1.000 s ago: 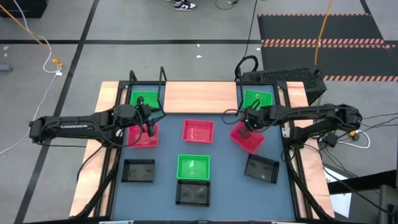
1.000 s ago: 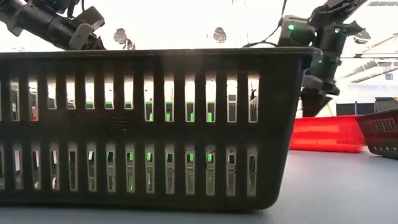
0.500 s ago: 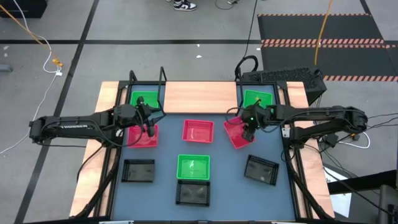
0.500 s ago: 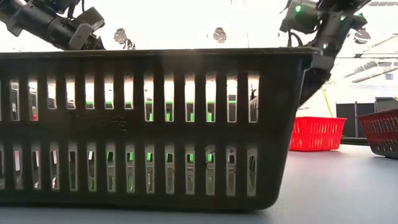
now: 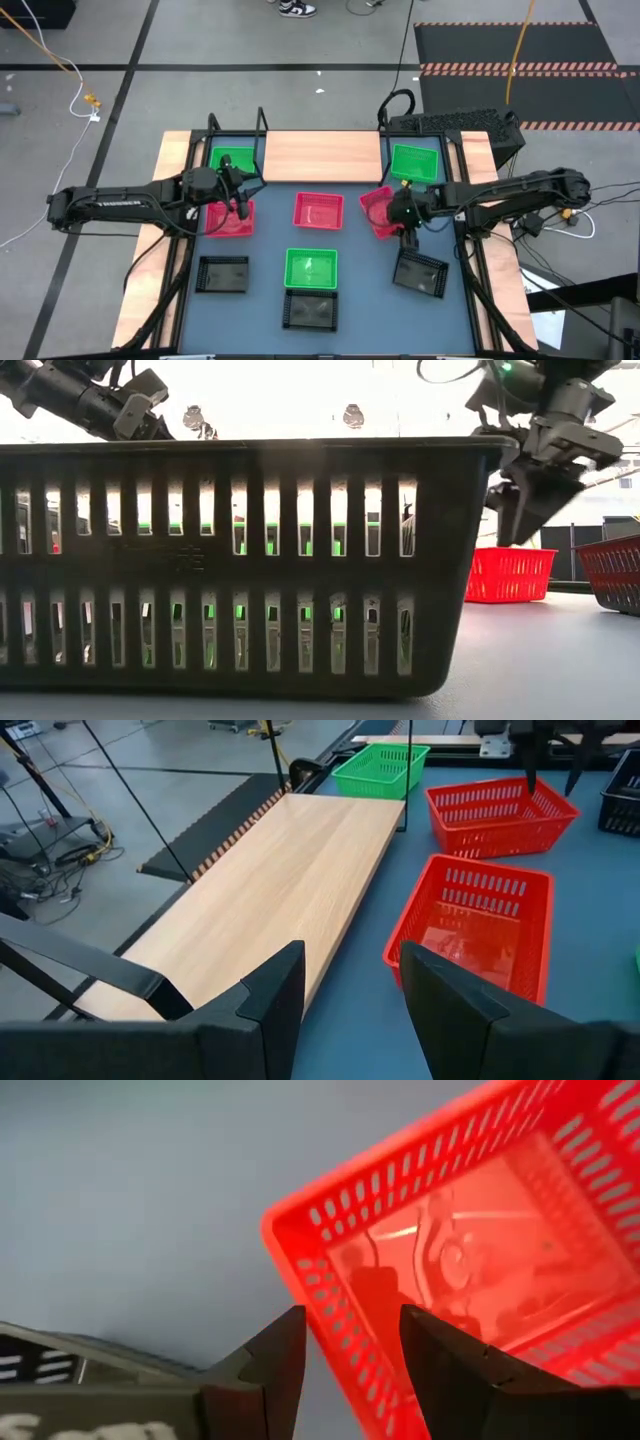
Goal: Stack baskets on shelf by color
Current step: Put the right red bin on the shelf
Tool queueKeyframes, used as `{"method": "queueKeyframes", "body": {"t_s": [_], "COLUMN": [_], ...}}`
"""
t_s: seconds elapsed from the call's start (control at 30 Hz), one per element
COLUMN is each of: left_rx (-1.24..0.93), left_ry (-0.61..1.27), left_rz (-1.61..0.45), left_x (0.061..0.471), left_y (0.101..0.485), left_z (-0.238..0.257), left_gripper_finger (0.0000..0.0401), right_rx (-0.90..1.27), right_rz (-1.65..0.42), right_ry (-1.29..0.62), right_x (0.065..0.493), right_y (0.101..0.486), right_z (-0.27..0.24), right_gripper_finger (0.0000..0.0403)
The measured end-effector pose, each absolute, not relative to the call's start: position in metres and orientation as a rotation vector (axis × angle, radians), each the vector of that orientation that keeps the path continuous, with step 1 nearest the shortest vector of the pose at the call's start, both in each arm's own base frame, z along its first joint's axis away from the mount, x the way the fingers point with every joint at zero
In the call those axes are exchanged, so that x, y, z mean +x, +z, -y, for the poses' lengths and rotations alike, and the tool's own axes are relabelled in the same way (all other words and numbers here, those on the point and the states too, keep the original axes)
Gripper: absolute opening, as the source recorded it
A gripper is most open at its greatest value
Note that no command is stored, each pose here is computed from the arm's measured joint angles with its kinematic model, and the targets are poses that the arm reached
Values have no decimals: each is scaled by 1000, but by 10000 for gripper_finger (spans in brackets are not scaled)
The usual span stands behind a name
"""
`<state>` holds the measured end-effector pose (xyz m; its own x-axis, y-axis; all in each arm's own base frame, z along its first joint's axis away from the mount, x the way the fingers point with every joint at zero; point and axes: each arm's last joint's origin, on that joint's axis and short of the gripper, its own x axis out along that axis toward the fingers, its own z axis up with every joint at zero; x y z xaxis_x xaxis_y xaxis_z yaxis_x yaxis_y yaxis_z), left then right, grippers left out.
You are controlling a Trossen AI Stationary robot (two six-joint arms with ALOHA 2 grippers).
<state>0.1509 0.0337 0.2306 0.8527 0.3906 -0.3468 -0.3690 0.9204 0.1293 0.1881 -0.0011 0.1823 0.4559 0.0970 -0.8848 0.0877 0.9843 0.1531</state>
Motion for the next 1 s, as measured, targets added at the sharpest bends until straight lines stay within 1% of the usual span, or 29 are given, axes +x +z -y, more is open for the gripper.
{"method": "queueKeyframes", "body": {"t_s": [0.2,0.3,0.4,0.53,0.57,0.7,0.83,0.93,1.0], "left_rx": [101,93,63,50,51,51,38,31,16], "left_ry": [393,394,400,401,401,401,402,402,405], "left_rz": [-375,-372,-365,-378,-379,-377,-401,-426,-442], "left_x": [151,151,151,151,151,151,150,149,148], "left_y": [232,232,232,230,230,230,228,226,224], "left_z": [-34,-34,-34,-34,-34,-34,-33,-33,-33], "left_gripper_finger": [168,168,168,168,168,168,168,168,168], "right_rx": [179,176,198,227,231,278,281,203,129], "right_rz": [-1107,-1100,-1090,-1077,-1078,-1029,-911,-782,-688], "right_ry": [25,25,15,22,31,78,177,251,247], "right_x": [186,185,186,187,187,192,206,219,227], "right_y": [177,173,172,173,173,177,203,230,251], "right_z": [-5,-5,-5,-6,-7,-10,-15,-17,-16], "right_gripper_finger": [159,148,114,31,18,13,6,5,3]}}
